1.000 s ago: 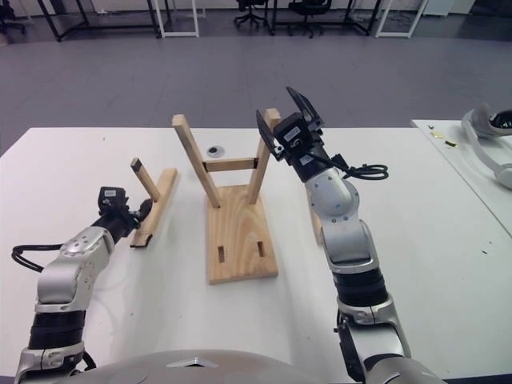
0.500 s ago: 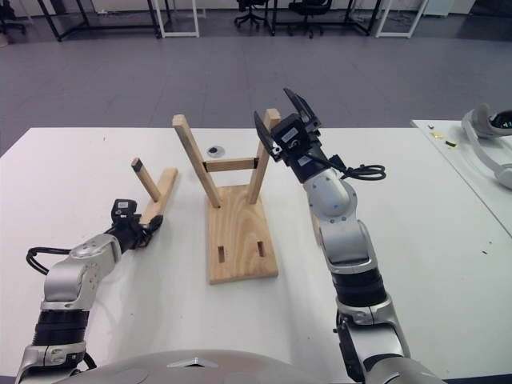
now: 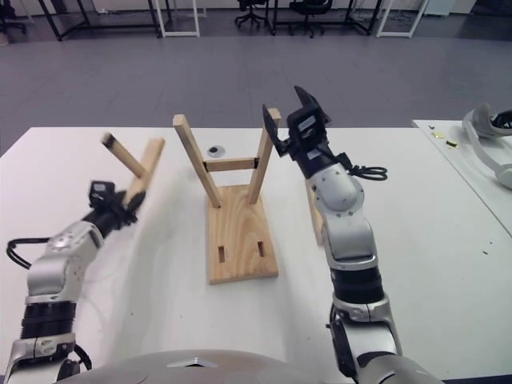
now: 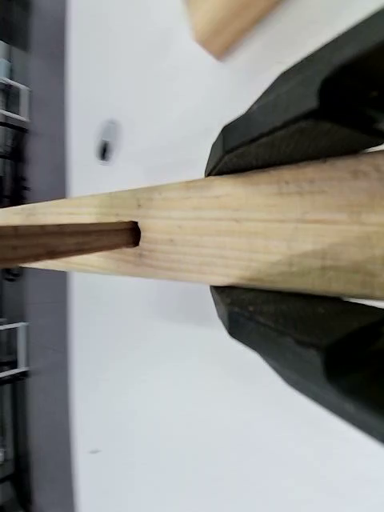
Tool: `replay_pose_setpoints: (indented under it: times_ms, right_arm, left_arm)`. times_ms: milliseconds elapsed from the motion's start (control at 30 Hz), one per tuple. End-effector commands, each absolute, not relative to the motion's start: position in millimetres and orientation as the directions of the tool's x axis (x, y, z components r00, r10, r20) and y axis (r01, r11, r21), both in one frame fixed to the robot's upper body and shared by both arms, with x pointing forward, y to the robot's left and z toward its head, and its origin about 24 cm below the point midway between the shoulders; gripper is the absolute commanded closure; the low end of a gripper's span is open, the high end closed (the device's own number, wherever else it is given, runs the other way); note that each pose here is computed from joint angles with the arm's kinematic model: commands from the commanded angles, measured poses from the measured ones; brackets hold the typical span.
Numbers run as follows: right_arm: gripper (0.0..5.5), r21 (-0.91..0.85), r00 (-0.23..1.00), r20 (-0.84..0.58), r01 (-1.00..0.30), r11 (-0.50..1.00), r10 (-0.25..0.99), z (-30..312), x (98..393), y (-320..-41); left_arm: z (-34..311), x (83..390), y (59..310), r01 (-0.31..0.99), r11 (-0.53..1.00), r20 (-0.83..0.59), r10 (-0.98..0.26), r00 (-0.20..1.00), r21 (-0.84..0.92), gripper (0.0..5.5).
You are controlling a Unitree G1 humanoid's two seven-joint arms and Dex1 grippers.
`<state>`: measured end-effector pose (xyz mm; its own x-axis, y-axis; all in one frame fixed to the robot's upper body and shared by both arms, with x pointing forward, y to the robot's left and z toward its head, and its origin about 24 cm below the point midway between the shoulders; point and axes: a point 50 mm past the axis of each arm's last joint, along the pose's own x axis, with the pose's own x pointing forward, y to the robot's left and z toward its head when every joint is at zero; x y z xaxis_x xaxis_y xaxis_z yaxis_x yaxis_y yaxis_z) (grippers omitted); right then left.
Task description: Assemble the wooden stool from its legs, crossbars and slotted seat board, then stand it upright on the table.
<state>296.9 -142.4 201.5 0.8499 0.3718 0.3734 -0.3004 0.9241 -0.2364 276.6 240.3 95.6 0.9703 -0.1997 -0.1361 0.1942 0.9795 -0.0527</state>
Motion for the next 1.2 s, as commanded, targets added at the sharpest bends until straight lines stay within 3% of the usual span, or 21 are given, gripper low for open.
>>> replay_pose_setpoints:
  times_ms: [33, 167, 300, 400, 600, 967, 1100, 1200]
  right_arm:
    - [2.23, 0.076, 0.760, 0.484, -0.530, 0.845, 0.433, 243.6, 302.3, -133.6]
    - [2.23, 0.329, 0.628, 0.592, -0.761, 0.559, 0.506, 291.8, 300.3, -103.9]
    - [2.23, 0.482, 0.623, 0.582, -0.782, 0.394, 0.523, 308.8, 304.9, -88.9]
    - [2.23, 0.541, 0.644, 0.564, -0.761, 0.357, 0.517, 308.0, 306.9, -90.5]
    - [2.23, 0.562, 0.638, 0.543, -0.759, 0.329, 0.546, 309.4, 303.2, -89.5]
    - [4.29, 0.640, 0.688, 0.475, -0.697, 0.321, 0.548, 300.7, 300.3, -101.9]
    - [4.38, 0.651, 0.711, 0.451, -0.676, 0.346, 0.540, 297.2, 298.8, -105.4]
    - [4.41, 0.722, 0.796, 0.410, -0.581, 0.375, 0.446, 290.0, 296.3, -124.3]
  left_arm:
    - [178.4, 286.4, 241.6, 0.336, 0.938, 0.176, -0.346, 0.922, 0.081, 3.50]
    - [239.6, 279.8, 208.7, 0.487, 0.852, 0.328, -0.524, 0.786, 0.193, 3.50]
    - [256.8, 271.9, 163.7, 0.644, 0.730, 0.358, -0.678, 0.642, 0.228, 3.50]
    - [257.9, 267.5, 150.3, 0.692, 0.680, 0.338, -0.728, 0.596, 0.244, 3.50]
    - [249.2, 264.3, 145.9, 0.718, 0.634, 0.278, -0.773, 0.571, 0.288, 3.50]
    - [233.7, 260.3, 146.6, 0.732, 0.591, 0.203, -0.806, 0.557, 0.339, 3.50]
    - [231.6, 261.4, 148.0, 0.723, 0.603, 0.200, -0.796, 0.571, 0.337, 3.50]
    - [218.9, 259.0, 148.8, 0.737, 0.596, 0.141, -0.799, 0.585, 0.320, 3.50]
